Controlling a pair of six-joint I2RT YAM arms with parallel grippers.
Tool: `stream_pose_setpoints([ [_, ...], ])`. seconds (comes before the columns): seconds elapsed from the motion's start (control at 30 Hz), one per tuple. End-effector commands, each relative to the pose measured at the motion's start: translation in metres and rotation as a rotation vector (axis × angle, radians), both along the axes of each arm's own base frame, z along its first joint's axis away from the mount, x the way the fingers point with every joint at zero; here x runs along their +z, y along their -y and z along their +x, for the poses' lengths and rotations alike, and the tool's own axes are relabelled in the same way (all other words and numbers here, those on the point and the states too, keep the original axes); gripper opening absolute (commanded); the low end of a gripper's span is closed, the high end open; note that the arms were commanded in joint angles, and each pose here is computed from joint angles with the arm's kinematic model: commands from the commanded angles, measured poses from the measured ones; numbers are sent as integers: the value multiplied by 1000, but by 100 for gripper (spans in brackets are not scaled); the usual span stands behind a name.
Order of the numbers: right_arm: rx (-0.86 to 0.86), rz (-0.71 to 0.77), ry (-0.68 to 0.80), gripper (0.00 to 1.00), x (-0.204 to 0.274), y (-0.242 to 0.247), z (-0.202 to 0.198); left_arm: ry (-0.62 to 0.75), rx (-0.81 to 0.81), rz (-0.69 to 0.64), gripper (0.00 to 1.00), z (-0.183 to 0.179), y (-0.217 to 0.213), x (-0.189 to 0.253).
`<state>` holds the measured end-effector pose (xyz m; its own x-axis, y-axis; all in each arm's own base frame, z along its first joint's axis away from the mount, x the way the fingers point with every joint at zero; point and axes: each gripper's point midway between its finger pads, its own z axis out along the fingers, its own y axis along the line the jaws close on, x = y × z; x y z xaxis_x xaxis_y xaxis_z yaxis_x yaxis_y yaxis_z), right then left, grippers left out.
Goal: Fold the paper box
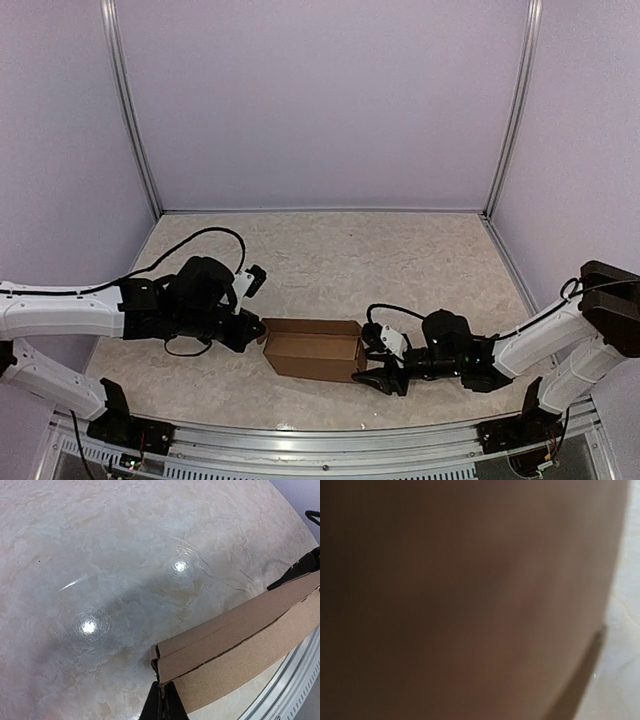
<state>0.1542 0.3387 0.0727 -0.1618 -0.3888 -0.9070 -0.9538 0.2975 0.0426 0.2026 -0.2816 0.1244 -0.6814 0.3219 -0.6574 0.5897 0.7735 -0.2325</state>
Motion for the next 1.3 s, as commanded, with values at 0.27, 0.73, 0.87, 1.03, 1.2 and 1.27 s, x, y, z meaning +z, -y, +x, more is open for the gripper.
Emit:
stream_pose_setpoints([
  [0.27, -144, 44, 105, 22, -11, -2, 12, -85, 35, -46, 0, -4, 19, -6],
  [0.73, -193, 36, 96, 22, -26, 2, 15, -150, 83, -73, 0, -10, 18, -13],
  [0.87, -197, 36, 91, 22, -27, 3, 15, -159, 93, -39, 0, -14, 14, -23],
  [1.03, -205, 30, 88, 23, -29, 4, 15, -181, 103, 25, 0, -22, 6, -46],
  [1.2, -217, 27, 81, 26, -30, 6, 16, -186, 121, 92, 0, -28, -4, -62],
  [1.27, -222, 31, 78, 28, -29, 6, 16, -181, 124, 114, 0, -31, -7, -65],
])
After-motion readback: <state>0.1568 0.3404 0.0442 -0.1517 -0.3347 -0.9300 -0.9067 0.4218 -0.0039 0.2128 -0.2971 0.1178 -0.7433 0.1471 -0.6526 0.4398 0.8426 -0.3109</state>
